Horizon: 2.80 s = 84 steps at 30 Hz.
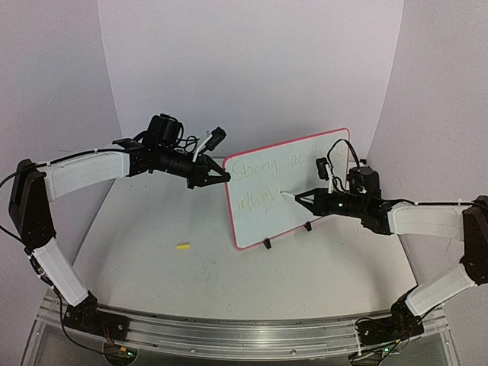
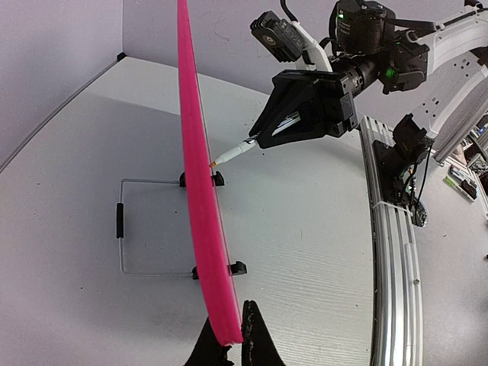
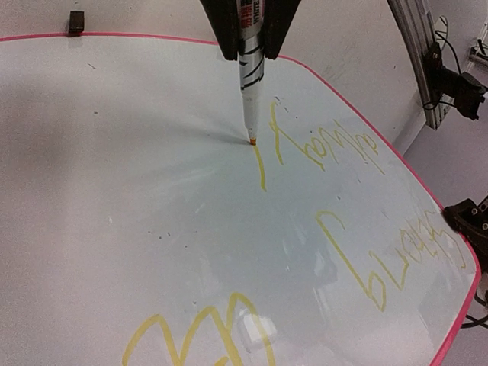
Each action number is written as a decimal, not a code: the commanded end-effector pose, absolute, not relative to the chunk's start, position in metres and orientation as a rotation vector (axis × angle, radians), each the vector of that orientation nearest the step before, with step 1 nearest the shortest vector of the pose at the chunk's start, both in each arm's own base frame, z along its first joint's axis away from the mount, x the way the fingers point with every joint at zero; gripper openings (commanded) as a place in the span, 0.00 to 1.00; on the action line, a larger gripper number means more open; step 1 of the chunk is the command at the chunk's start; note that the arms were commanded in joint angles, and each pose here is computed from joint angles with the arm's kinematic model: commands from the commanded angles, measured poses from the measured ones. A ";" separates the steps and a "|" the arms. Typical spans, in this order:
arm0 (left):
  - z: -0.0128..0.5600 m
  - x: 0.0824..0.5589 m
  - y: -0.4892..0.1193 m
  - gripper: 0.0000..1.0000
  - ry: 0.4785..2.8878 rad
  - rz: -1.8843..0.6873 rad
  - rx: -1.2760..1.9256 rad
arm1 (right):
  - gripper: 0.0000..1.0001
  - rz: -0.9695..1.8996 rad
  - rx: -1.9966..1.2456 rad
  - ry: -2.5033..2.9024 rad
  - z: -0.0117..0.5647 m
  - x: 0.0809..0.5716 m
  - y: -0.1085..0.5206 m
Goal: Write a sentence on the whiteboard
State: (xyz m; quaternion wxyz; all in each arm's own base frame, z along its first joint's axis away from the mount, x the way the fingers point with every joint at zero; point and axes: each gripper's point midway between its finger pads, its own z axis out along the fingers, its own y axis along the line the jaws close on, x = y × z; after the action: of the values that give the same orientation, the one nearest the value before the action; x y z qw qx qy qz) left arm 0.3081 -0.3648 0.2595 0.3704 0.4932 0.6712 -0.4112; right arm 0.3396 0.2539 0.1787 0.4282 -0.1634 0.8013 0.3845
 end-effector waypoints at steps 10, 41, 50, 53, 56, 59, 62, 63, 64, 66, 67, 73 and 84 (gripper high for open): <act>0.256 0.286 -0.369 0.00 1.700 -1.094 1.353 | 0.00 0.850 -0.332 1.997 0.180 0.349 0.237; 0.260 0.284 -0.369 0.00 1.693 -1.097 1.353 | 0.00 1.002 -0.390 1.851 0.221 0.327 0.247; 0.259 0.284 -0.369 0.00 1.693 -1.097 1.353 | 0.00 0.846 -0.295 1.948 0.192 0.334 0.224; 0.259 0.285 -0.369 0.00 1.695 -1.097 1.353 | 0.00 0.828 -0.291 1.956 0.190 0.336 0.223; 0.259 0.284 -0.369 0.00 1.695 -1.099 1.355 | 0.00 0.817 -0.294 1.958 0.190 0.340 0.224; 0.258 0.284 -0.369 0.00 1.696 -1.098 1.355 | 0.00 0.816 -0.300 1.965 0.188 0.343 0.226; 0.258 0.284 -0.369 0.00 1.696 -1.098 1.355 | 0.00 0.817 -0.306 1.973 0.186 0.346 0.229; 0.258 0.284 -0.369 0.00 1.696 -1.098 1.354 | 0.00 0.817 -0.309 1.974 0.186 0.347 0.229; 0.258 0.284 -0.369 0.00 1.698 -1.098 1.354 | 0.00 0.815 -0.311 1.973 0.185 0.348 0.230; 0.258 0.284 -0.369 0.00 1.697 -1.096 1.356 | 0.00 0.813 -0.313 1.971 0.186 0.350 0.230; 0.257 0.284 -0.369 0.00 1.697 -1.096 1.356 | 0.00 0.811 -0.315 1.971 0.186 0.350 0.231; 0.257 0.285 -0.370 0.00 1.699 -1.096 1.356 | 0.00 0.797 -0.308 1.978 0.183 0.354 0.230; 0.257 0.284 -0.369 0.00 1.698 -1.097 1.356 | 0.00 0.776 -0.295 1.980 0.182 0.356 0.228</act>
State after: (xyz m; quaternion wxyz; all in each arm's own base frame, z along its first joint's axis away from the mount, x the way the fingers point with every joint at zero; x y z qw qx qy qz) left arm 0.3070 -0.3655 0.2597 0.3709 0.4962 0.6685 -0.4115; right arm 0.3419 0.2286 0.1648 0.4476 -0.1240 0.8225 0.3284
